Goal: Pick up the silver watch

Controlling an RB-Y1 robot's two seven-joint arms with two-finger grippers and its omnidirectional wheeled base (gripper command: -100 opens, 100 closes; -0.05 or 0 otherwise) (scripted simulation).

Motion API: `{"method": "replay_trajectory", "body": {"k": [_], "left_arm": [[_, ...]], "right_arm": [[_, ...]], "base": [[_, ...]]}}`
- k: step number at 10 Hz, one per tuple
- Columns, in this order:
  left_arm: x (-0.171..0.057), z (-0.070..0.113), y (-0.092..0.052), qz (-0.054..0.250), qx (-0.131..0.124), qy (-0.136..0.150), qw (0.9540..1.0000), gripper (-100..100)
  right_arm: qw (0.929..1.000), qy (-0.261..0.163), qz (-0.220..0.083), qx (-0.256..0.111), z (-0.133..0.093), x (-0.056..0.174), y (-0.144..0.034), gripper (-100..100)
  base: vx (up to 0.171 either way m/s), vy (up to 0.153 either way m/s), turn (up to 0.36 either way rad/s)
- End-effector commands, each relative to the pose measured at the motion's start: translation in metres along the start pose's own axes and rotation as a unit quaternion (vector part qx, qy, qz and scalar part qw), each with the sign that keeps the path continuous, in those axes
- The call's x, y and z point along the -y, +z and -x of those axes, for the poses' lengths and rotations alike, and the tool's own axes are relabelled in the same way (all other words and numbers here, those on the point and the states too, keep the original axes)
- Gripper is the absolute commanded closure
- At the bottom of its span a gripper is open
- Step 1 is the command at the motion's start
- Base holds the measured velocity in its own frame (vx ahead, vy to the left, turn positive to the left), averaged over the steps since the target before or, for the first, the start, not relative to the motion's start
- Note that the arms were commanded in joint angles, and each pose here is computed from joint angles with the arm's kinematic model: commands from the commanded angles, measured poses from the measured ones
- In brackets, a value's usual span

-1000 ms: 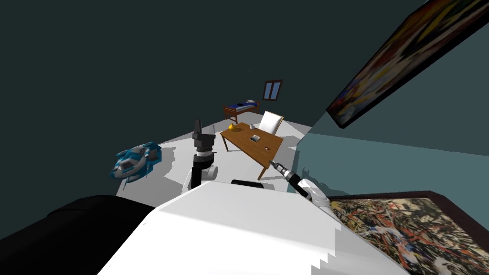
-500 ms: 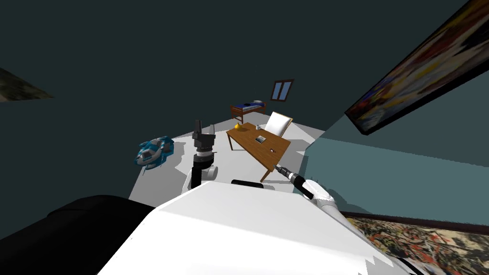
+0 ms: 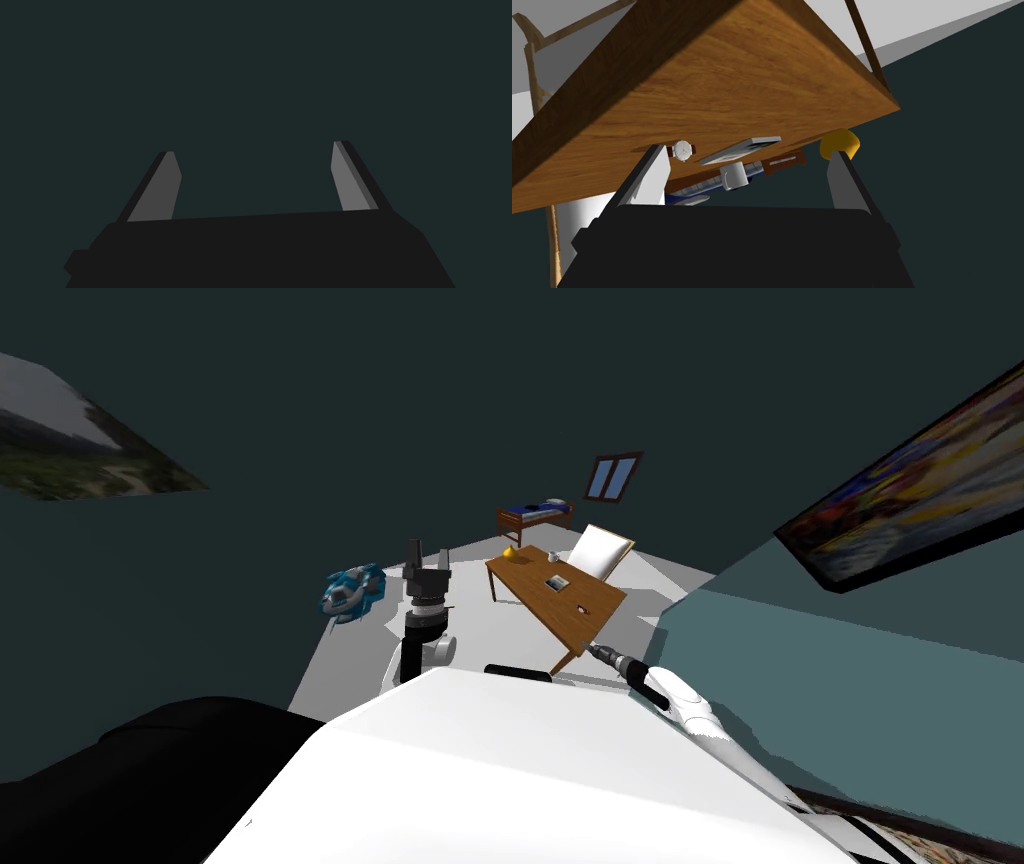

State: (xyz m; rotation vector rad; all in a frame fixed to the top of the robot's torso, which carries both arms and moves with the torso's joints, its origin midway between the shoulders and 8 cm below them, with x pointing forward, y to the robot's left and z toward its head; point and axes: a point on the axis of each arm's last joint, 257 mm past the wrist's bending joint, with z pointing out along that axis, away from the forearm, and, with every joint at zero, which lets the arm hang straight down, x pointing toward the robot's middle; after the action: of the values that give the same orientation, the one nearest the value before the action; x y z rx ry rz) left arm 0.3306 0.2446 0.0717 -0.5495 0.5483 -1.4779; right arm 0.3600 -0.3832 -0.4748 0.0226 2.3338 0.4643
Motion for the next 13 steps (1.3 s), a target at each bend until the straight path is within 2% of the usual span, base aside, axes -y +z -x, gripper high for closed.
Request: {"method": "replay_trajectory", "body": {"k": [1, 2, 3, 4, 5, 7, 8, 9, 10, 11, 12, 13], "left_arm": [[0.0, 0.0, 0.0, 0.0, 0.0, 0.0, 1.0, 0], [0.0, 0.0, 0.0, 0.0, 0.0, 0.0, 1.0, 0], [0.0, 0.0, 0.0, 0.0, 0.0, 0.0, 1.0, 0], [0.0, 0.0, 0.0, 0.0, 0.0, 0.0, 1.0, 0], [0.0, 0.0, 0.0, 0.0, 0.0, 0.0, 1.0, 0], [0.0, 0.0, 0.0, 0.0, 0.0, 0.0, 1.0, 0], [0.0, 0.0, 0.0, 0.0, 0.0, 0.0, 1.0, 0], [0.0, 0.0, 0.0, 0.0, 0.0, 0.0, 1.0, 0], [0.0, 0.0, 0.0, 0.0, 0.0, 0.0, 1.0, 0], [0.0, 0.0, 0.0, 0.0, 0.0, 0.0, 1.0, 0], [0.0, 0.0, 0.0, 0.0, 0.0, 0.0, 1.0, 0], [0.0, 0.0, 0.0, 0.0, 0.0, 0.0, 1.0, 0]], "right_arm": [[0.9992, -0.013, -0.032, -0.023, -0.006, 0.029, -0.007, -100], [0.9987, -0.017, -0.037, -0.03, -0.012, 0.033, -0.008, -100], [0.9965, -0.024, -0.063, -0.048, -0.019, 0.059, -0.017, -100], [0.996, -0.03, -0.065, -0.053, -0.022, 0.06, -0.018, -100], [0.993, -0.049, -0.084, -0.067, -0.022, 0.077, -0.024, -100], [0.992, -0.042, -0.093, -0.075, -0.031, 0.086, -0.029, -100], [0.9878, -0.058, -0.113, -0.09, -0.032, 0.103, -0.037, -100], [0.9868, -0.052, -0.119, -0.096, -0.039, 0.11, -0.041, -100], [0.9819, -0.066, -0.138, -0.111, -0.041, 0.127, -0.05, -100], [0.9808, -0.061, -0.144, -0.116, -0.047, 0.132, -0.054, -100], [0.9741, -0.069, -0.167, -0.135, -0.054, 0.152, -0.067, -100], [0.9741, -0.069, -0.167, -0.135, -0.054, 0.152, -0.067, -100]], "base": [[0.018, 0.013, 0.353], [0.021, 0.003, 0.153], [0.024, 0.009, 0.277], [0.025, 0.003, 0.151], [0.035, 0.007, 0.292], [0.022, 0.002, 0.065], [0.017, 0.014, 0.332], [0.024, 0.001, 0.163], [0.033, 0.003, 0.251], [0.031, -0.005, 0.173], [0.038, -0.001, 0.276], [0.034, -0.006, 0.157]]}}
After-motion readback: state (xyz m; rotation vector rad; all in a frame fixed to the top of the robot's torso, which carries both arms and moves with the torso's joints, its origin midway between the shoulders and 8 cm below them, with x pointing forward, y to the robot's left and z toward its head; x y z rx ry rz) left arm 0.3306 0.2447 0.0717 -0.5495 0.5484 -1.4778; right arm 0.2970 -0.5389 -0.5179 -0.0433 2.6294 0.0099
